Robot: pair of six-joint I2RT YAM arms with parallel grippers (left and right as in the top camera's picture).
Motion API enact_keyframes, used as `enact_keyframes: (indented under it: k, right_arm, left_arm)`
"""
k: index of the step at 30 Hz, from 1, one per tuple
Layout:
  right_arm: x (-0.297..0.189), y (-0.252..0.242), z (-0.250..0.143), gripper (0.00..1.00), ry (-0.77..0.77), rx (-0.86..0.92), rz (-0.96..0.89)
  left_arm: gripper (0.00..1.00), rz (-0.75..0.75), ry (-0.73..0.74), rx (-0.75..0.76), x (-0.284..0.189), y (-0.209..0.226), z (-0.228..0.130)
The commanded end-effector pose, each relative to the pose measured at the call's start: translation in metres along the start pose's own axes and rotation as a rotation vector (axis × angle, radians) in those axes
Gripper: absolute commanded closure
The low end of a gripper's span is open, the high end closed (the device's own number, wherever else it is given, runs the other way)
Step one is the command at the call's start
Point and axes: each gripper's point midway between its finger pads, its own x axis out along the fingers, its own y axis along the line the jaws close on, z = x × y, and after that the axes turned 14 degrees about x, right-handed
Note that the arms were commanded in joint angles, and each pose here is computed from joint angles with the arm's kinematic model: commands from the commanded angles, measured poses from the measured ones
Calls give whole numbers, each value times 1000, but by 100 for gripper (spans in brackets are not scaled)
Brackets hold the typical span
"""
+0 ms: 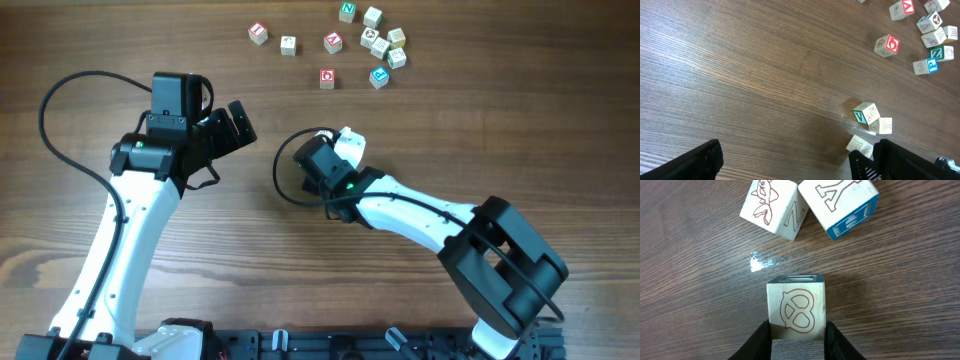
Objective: Form a circle
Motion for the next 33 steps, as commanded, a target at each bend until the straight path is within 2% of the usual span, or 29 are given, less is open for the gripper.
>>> enact_keyframes:
  k: [1, 16, 21, 33]
  right_arm:
    - [4, 2, 7, 78, -25, 27, -3]
    - [4, 10, 11, 50, -41, 60, 30]
    - [2, 15, 12, 52, -36, 50, 37]
    - [3, 16, 21, 53, -93, -149, 29]
  left_arm:
    - [0, -6, -1, -10, 0, 0, 2]
    - [0, -6, -1, -10, 0, 0, 2]
    - [0, -6, -1, -10, 0, 0, 2]
    - [0, -6, -1, -10, 0, 0, 2]
